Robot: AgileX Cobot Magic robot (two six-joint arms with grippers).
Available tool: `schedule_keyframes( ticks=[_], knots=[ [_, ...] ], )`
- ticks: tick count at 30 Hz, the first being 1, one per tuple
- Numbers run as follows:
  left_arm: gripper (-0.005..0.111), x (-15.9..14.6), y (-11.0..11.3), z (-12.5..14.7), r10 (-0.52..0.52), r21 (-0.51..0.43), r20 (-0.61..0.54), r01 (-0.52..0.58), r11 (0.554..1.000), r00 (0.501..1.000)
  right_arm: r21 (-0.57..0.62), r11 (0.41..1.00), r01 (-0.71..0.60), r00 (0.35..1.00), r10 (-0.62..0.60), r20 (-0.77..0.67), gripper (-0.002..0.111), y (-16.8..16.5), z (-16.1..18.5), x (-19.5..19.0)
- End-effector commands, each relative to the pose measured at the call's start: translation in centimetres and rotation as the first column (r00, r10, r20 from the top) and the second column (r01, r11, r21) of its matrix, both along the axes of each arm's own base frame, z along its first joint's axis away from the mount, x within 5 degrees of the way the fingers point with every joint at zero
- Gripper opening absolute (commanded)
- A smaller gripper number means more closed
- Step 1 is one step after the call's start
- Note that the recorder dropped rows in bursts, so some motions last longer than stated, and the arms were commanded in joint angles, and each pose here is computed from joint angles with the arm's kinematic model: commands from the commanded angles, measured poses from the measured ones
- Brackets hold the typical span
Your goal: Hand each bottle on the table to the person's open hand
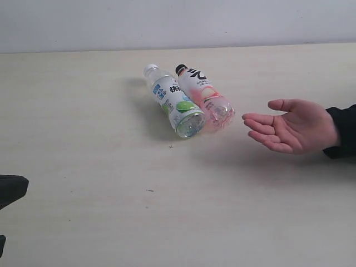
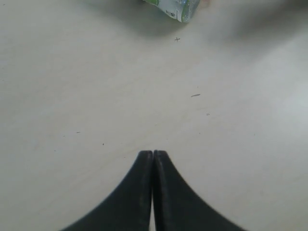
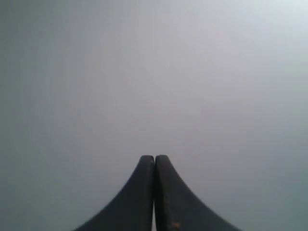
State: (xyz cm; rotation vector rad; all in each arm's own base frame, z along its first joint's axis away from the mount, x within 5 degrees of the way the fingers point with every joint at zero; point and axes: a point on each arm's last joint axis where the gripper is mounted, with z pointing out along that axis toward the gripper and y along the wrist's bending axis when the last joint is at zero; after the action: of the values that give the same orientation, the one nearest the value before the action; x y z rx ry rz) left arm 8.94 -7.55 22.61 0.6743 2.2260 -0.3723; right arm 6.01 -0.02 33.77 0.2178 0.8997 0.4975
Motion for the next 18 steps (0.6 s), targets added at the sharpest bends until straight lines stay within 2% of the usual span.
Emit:
schedule_keyframes(
  ticks=[1,4,7,9,13,15,16,17,18],
  knots=[
    [0.002,-0.1,0.1,0.0,-0.003,-0.004,0.007,0.003,1.000,1.000,-0.142,0.988,-0.058,0.963,0.018,-0.268,0.000,1.9,3.5,5.8],
    [0.002,-0.1,0.1,0.0,-0.003,-0.004,0.007,0.003,1.000,1.000,-0.226,0.964,-0.139,0.853,0.000,-0.522,0.000,3.3,4.8,11.0],
    [0.002,-0.1,0.1,0.0,-0.003,-0.004,0.007,0.003,1.000,1.000,-0.244,0.944,-0.221,0.681,-0.029,-0.732,0.000,4.6,4.6,16.8],
    [0.002,-0.1,0.1,0.0,-0.003,-0.004,0.007,0.003,1.000,1.000,-0.259,0.923,-0.286,0.540,-0.068,-0.839,0.000,5.4,3.7,20.3],
    [0.002,-0.1,0.1,0.0,-0.003,-0.004,0.007,0.003,1.000,1.000,-0.240,0.835,-0.496,0.251,-0.126,-0.960,0.000,8.1,1.2,25.1],
    [0.002,-0.1,0.1,0.0,-0.003,-0.004,0.007,0.003,1.000,1.000,-0.188,0.759,-0.624,0.120,-0.144,-0.982,0.000,10.6,-0.4,27.1],
    [0.002,-0.1,0.1,0.0,-0.003,-0.004,0.007,0.003,1.000,1.000,-0.172,0.725,-0.667,0.087,-0.153,-0.984,0.000,11.7,-0.8,27.9],
    [0.002,-0.1,0.1,0.0,-0.003,-0.004,0.007,0.003,1.000,1.000,-0.142,0.680,-0.719,0.025,-0.179,-0.984,0.000,13.4,-2.2,28.8],
    [0.002,-0.1,0.1,0.0,-0.003,-0.004,0.007,0.003,1.000,1.000,-0.134,0.650,-0.748,0.006,-0.195,-0.981,0.000,14.5,-2.7,29.4]
  ],
)
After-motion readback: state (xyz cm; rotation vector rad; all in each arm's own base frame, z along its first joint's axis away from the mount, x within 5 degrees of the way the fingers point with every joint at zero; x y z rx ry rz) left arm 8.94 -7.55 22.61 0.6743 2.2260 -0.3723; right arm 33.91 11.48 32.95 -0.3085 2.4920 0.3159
